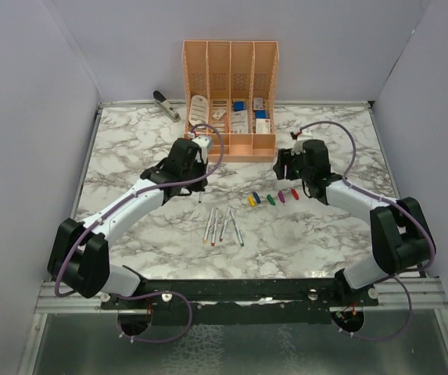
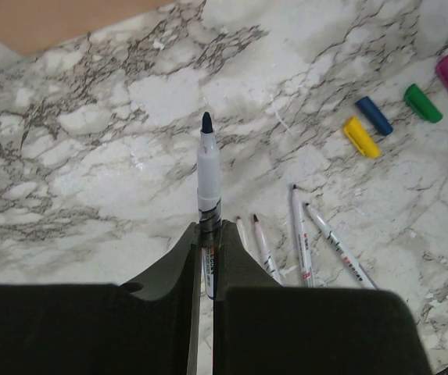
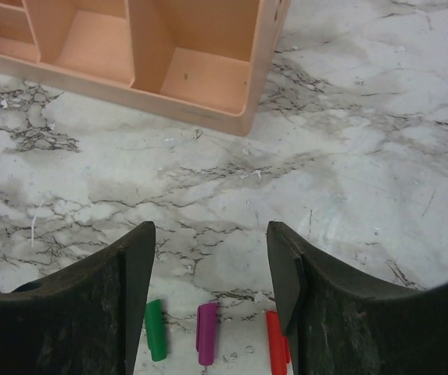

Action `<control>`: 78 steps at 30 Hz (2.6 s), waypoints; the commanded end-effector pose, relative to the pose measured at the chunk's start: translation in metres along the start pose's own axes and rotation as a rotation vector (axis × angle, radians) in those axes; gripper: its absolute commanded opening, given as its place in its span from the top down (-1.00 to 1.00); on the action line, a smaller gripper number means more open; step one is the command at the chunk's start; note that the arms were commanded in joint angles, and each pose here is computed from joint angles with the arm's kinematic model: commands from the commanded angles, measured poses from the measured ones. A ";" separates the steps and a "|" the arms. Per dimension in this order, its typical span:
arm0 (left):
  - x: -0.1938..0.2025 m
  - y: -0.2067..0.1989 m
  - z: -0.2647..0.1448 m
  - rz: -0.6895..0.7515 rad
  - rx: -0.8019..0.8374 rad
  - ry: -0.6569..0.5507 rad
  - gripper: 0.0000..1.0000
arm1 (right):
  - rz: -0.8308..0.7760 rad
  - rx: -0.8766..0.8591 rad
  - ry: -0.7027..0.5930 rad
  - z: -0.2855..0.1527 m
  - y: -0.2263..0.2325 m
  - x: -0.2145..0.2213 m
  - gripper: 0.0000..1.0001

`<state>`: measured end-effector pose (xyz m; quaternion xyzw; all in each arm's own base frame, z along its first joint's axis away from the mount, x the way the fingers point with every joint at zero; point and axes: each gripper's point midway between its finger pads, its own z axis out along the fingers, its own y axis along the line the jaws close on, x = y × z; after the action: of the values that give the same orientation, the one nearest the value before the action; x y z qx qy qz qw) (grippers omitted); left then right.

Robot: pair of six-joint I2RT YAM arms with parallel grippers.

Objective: Insert the pens into the pen caps

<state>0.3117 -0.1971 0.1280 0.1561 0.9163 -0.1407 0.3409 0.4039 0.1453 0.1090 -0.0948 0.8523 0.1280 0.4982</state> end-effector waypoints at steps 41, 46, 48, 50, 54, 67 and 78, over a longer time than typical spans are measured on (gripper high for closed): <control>-0.043 -0.046 -0.034 0.043 0.365 -0.511 1.00 | -0.214 -0.096 0.275 0.019 0.091 0.079 0.30; -0.042 -0.042 -0.035 0.031 0.354 -0.515 1.00 | -0.220 -0.090 0.302 0.019 0.090 0.087 0.31; -0.042 -0.042 -0.035 0.026 0.353 -0.513 1.00 | -0.224 -0.087 0.312 0.018 0.090 0.090 0.31; -0.042 -0.041 -0.035 0.024 0.353 -0.513 1.00 | -0.227 -0.085 0.321 0.017 0.090 0.093 0.31; -0.041 -0.041 -0.035 0.022 0.353 -0.511 1.00 | -0.224 -0.083 0.330 0.016 0.091 0.096 0.31; -0.039 -0.036 -0.035 0.012 0.338 -0.513 1.00 | -0.206 -0.046 0.401 0.008 0.086 0.117 0.31; -0.041 -0.038 -0.031 0.019 0.356 -0.504 1.00 | -0.176 0.008 0.454 0.015 0.083 0.124 0.98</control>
<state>0.3074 -0.2228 0.1738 0.1741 0.7763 -0.3139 0.5181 0.3401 0.2329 0.0231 -0.2057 0.9118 0.0849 0.3452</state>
